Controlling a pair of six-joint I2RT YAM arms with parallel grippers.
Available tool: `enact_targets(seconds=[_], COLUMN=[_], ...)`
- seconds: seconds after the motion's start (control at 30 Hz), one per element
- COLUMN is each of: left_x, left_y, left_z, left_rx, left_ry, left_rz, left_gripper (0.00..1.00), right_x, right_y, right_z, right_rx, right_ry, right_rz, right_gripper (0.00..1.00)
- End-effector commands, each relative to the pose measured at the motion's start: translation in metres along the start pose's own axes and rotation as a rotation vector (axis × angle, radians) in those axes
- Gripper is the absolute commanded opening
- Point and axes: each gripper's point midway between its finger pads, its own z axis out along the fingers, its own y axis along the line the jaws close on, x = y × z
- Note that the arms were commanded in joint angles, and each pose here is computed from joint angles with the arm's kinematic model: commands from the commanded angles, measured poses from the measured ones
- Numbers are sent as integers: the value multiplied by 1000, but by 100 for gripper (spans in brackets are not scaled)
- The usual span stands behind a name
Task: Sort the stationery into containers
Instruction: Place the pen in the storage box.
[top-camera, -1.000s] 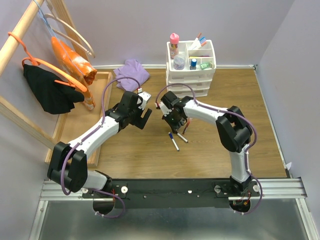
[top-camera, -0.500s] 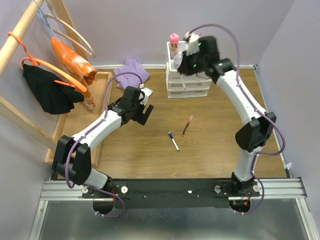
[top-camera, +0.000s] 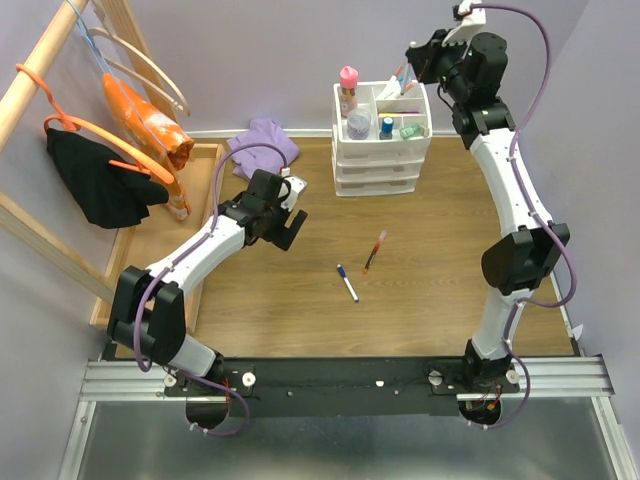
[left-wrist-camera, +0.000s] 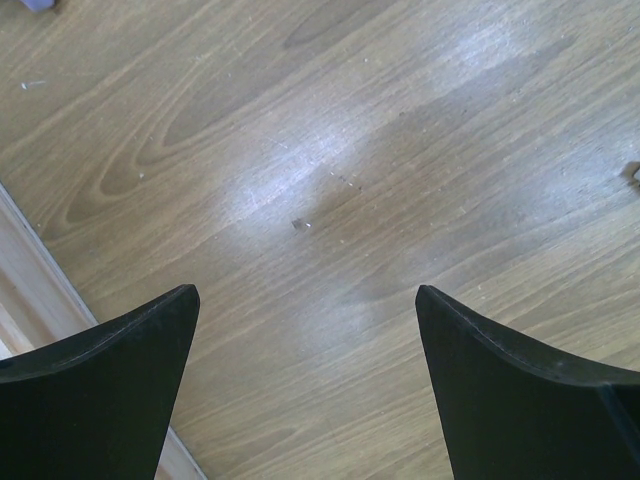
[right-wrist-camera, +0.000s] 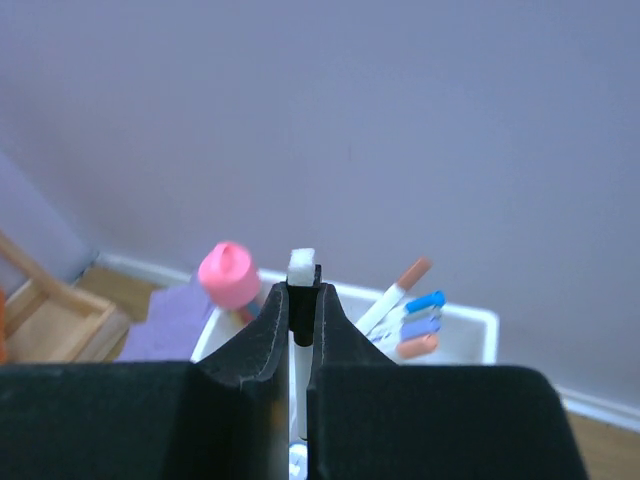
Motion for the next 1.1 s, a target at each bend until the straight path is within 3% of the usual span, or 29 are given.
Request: enact_targets(seconds=[0.0,0.07,0.3,0.83,0.97,1.07], left_x=[2,3,5,4,3,2], left_y=[-1,-1,1,1,1,0], left_z=[2,4,11,23,24,25], left_rx=[15,16,11,12,15,16], left_ry=[29,35,57,80,78,78], left_rz=[11,13,31,35,33,33], left_gripper=[99,99,99,99,99,99], right_x=[-25,-37,-37,53,58,59], right_y=[-55,-74,-102,-128,-128,-126], right_z=[15,16,42,70,70,70], right_rx=[162,203,253,282,275,272], right_ry=[-200,-275,-340,-180,-166,-160], right_rz=[-28,-39,-50,1,11,15], right_gripper=[1,1,0,1,17,22])
